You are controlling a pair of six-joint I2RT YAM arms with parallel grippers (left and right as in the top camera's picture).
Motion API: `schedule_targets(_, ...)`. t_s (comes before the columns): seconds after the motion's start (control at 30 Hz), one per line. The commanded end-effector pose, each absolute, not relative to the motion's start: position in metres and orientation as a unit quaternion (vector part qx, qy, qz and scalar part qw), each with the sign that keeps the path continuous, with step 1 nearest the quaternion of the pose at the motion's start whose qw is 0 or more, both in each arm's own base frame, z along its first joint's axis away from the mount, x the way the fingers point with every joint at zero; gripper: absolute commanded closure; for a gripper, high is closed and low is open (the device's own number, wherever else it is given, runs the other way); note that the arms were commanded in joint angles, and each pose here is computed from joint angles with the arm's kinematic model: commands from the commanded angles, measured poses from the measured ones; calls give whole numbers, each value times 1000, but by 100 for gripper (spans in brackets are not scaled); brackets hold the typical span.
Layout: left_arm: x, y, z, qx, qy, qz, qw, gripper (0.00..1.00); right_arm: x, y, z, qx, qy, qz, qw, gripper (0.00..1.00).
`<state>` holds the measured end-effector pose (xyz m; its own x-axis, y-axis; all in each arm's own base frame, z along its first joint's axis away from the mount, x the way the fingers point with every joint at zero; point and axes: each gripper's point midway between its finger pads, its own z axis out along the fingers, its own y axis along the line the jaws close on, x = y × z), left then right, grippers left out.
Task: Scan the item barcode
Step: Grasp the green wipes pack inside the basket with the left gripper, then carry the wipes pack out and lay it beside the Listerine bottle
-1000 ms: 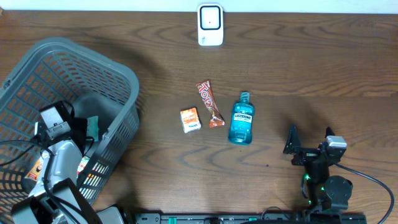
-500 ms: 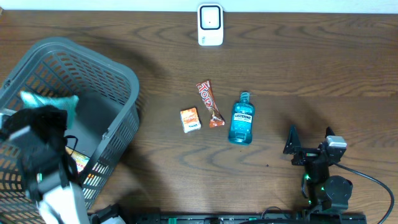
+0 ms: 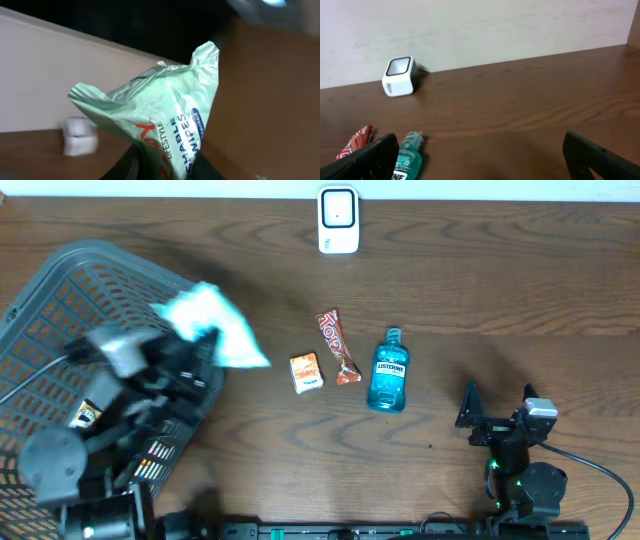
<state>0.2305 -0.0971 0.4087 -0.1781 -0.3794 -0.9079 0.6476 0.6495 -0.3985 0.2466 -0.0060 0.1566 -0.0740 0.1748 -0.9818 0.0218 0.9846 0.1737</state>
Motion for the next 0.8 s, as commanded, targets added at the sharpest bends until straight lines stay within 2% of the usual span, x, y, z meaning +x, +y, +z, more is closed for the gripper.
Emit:
schedule_targets(0.0,219,-149,389,229,641,-442,584,78,246,-5,156,62,732,54,677,1)
schedule_targets(0.2,255,-217,327,226,705,-458,492,78,246,-5,156,62,732,54,677,1)
schedule_targets(0.37,301,-255,229,154,812,-360,432,79,246,-5,156,62,732,54,677,1)
schedule_targets(0.47,314,-270,175,121,853,-311,401,80,246,-5,156,62,732,54,677,1)
schedule_targets(0.77,344,-316,93,131,854,-315,392,80,246,-5,156,62,732,54,677,1)
